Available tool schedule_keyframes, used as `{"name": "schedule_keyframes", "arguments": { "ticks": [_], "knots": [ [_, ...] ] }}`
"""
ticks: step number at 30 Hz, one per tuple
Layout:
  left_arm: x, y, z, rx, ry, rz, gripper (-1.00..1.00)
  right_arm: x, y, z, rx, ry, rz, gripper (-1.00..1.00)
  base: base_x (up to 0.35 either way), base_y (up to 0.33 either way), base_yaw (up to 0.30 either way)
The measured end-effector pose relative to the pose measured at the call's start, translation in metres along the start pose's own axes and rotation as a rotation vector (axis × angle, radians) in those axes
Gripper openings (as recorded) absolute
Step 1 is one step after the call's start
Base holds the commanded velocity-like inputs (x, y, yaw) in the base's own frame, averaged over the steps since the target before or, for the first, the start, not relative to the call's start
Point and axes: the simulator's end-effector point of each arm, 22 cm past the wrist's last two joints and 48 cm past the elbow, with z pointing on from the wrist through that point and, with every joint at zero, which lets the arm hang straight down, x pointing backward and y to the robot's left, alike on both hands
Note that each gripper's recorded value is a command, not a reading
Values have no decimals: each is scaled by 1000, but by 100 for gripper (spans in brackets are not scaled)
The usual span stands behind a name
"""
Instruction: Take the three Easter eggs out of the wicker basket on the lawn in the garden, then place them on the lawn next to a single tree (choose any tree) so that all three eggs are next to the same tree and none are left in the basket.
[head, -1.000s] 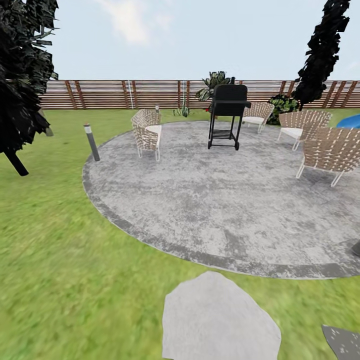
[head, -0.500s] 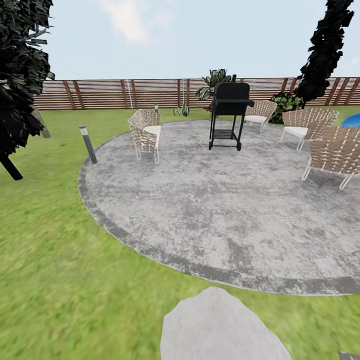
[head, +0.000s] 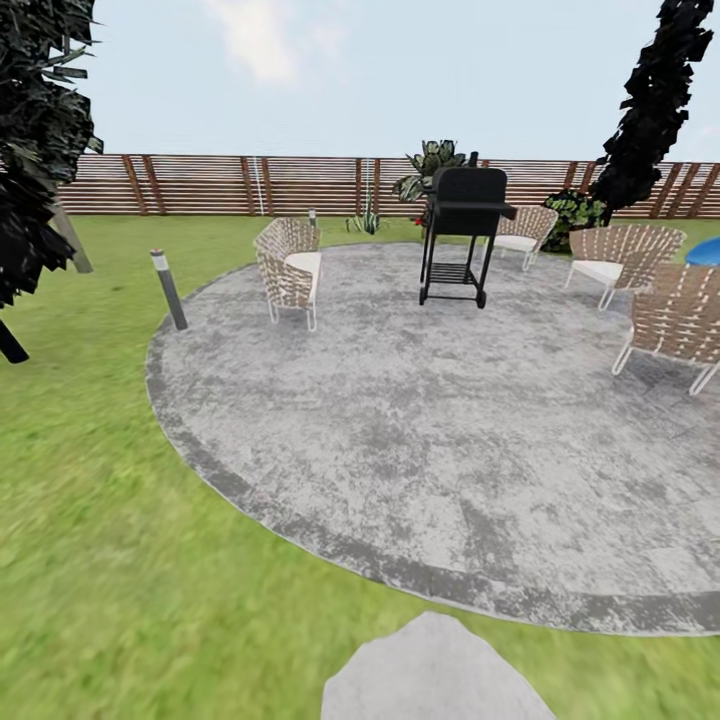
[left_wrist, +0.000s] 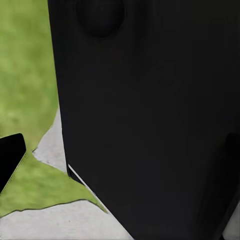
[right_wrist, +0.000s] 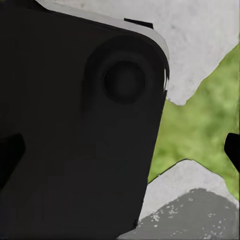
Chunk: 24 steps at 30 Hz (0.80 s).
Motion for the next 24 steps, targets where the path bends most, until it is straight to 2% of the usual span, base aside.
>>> {"name": "schedule_keyframes", "arguments": {
  "ticks": [2,5,24],
  "knots": [
    [0,0,0,0,0,0,100,0,2,0,-6,0,-36,100,337,0,0],
    [0,0,0,0,0,0,100,-1,4,0,-10,-2,-55,100,336,0,0],
    [0,0,0,0,0,0,100,-2,3,0,-9,-7,-62,100,336,0,0]
  ]
}}
